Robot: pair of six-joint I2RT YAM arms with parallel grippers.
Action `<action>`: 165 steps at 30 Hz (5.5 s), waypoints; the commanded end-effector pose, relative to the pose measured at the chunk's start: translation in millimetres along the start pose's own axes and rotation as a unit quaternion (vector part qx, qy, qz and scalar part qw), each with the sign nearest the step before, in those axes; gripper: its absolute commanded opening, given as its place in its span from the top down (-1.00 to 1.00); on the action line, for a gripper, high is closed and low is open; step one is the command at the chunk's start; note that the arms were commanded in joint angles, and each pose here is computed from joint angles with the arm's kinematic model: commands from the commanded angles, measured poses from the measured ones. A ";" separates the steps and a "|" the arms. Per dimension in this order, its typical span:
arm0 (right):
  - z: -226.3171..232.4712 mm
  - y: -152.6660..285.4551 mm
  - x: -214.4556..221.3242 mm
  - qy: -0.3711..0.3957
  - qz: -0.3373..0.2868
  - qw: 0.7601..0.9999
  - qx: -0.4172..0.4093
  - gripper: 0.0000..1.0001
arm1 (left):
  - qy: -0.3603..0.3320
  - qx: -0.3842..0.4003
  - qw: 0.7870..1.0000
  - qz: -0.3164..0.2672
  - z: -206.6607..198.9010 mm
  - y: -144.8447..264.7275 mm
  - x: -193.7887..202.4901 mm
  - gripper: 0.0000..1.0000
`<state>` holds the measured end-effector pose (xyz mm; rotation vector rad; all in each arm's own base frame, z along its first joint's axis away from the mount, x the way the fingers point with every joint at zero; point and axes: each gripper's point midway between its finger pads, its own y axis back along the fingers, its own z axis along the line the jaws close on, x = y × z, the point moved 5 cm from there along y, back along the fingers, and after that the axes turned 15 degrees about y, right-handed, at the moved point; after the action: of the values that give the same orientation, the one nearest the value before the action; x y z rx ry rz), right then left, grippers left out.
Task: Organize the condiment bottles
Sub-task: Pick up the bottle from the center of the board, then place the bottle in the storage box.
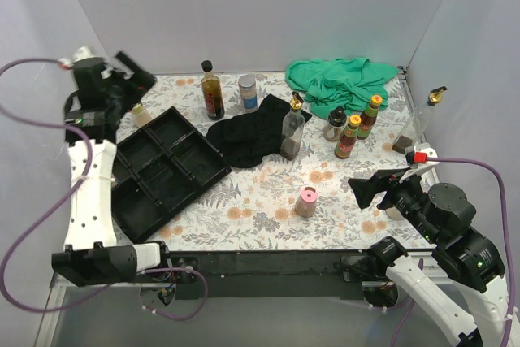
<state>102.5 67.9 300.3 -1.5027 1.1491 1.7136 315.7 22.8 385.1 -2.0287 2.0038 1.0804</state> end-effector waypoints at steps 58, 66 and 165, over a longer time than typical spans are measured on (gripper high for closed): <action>-4.5 -11.4 -6.8 0.026 -0.020 0.999 0.014 -0.86 | -0.373 0.056 0.919 0.115 -106.0 -233.7 286.4 0.43; -4.2 -10.5 -8.1 0.023 -0.021 0.999 0.013 -0.86 | -0.366 0.063 0.921 0.118 -112.5 -223.7 280.0 0.87; 9.9 23.1 -39.4 -0.021 -0.068 0.997 -0.042 -0.78 | -0.093 -0.403 0.885 -0.214 195.7 -55.4 -12.8 1.00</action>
<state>90.1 71.2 332.5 -1.5304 0.9999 1.7312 289.1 139.2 228.4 -2.3211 1.0024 2.1290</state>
